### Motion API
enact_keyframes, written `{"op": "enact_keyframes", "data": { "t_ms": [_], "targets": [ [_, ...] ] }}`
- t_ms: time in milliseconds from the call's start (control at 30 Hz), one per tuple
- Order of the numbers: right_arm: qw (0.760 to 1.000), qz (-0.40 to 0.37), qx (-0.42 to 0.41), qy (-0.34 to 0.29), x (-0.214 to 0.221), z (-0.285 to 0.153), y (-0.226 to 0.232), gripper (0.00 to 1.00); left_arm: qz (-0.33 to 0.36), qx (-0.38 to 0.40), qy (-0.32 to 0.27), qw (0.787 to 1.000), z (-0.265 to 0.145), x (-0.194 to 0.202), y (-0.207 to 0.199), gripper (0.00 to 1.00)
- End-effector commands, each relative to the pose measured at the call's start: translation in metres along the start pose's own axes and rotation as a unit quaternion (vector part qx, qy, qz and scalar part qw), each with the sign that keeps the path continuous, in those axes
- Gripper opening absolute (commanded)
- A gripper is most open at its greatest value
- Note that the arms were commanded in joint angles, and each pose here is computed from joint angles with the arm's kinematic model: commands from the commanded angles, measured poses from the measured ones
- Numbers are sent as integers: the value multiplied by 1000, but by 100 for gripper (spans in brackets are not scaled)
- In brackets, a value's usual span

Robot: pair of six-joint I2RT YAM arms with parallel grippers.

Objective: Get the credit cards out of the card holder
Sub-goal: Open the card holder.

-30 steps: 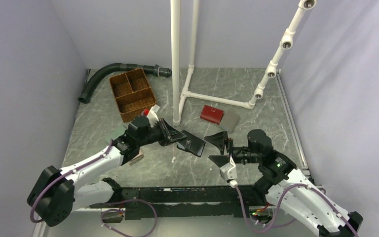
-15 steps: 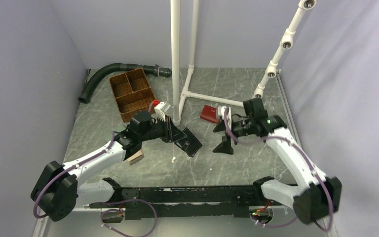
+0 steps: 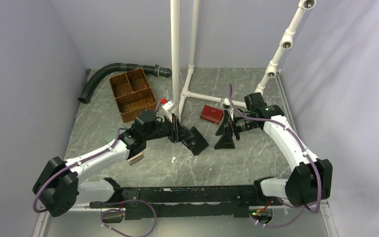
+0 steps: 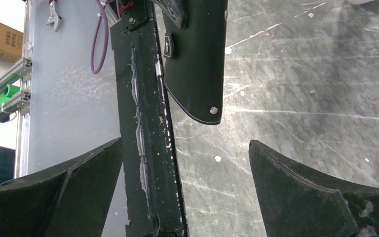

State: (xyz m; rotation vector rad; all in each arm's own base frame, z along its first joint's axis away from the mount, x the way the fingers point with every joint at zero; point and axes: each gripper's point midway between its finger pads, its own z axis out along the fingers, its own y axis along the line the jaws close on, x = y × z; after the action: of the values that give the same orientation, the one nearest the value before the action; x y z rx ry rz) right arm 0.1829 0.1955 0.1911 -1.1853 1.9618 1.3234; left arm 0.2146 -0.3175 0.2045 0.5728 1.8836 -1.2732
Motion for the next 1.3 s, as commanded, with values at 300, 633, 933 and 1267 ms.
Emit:
{"op": "enact_keyframes", "data": {
  "t_ms": [300, 633, 933, 1267],
  "targets": [
    [998, 0, -42, -54, -14, 2, 9, 100, 55, 62, -61, 995, 31, -53, -44, 0],
    [998, 19, -42, -51, -11, 7, 2, 98, 70, 97, -60, 991, 37, -56, -61, 0],
    [997, 15, -64, -52, -10, 11, 12, 79, 90, 115, -67, 987, 34, -59, -71, 0],
    [998, -9, -56, -41, -17, 9, 14, 2, 26, 46, -94, 994, 30, -68, -53, 14]
  ]
}}
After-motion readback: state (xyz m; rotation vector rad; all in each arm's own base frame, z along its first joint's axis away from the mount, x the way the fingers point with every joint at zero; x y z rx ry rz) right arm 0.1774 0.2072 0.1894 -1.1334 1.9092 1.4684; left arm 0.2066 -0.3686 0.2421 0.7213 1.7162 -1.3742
